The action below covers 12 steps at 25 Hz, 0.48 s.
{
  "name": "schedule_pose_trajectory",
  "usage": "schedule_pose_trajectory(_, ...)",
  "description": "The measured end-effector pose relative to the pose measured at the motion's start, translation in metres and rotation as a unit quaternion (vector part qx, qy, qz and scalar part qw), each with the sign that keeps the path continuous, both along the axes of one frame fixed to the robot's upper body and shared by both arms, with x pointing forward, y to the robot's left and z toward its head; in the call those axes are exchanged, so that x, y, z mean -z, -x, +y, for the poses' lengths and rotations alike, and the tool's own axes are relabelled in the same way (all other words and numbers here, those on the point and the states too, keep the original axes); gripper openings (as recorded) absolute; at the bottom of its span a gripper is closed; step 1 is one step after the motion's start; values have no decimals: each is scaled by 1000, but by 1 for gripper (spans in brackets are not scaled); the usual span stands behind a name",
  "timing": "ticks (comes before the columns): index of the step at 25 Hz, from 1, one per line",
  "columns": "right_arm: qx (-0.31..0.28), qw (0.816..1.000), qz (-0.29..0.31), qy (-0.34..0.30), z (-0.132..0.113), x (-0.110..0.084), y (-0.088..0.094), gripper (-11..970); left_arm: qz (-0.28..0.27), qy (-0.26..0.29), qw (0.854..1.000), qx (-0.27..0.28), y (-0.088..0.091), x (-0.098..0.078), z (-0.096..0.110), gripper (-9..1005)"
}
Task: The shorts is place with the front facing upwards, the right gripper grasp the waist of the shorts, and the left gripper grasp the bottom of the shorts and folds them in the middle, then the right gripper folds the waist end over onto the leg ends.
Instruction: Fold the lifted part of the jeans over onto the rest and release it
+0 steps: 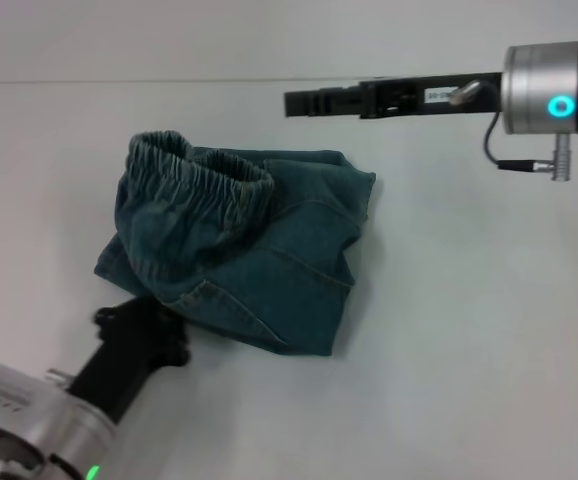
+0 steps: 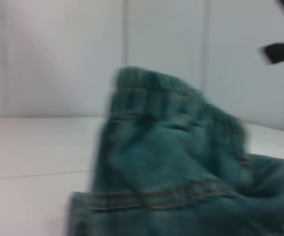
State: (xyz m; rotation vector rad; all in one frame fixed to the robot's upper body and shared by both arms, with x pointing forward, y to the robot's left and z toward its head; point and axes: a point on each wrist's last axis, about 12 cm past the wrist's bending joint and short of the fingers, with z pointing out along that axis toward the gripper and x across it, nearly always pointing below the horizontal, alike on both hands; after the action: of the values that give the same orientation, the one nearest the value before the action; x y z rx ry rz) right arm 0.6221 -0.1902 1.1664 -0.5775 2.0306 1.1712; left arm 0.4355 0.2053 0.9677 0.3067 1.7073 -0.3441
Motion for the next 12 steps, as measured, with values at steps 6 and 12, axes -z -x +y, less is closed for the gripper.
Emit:
schedule_pose_trajectory(6, 23, 1000, -9, -19, -17, 3, 2, 825, -6, 3, 996, -90, 2, 1, 29, 2)
schedule_pose_trajectory(12, 40, 999, -7, -28, -28, 6, 5, 825, -21, -5, 987, -160, 2, -1, 57, 2)
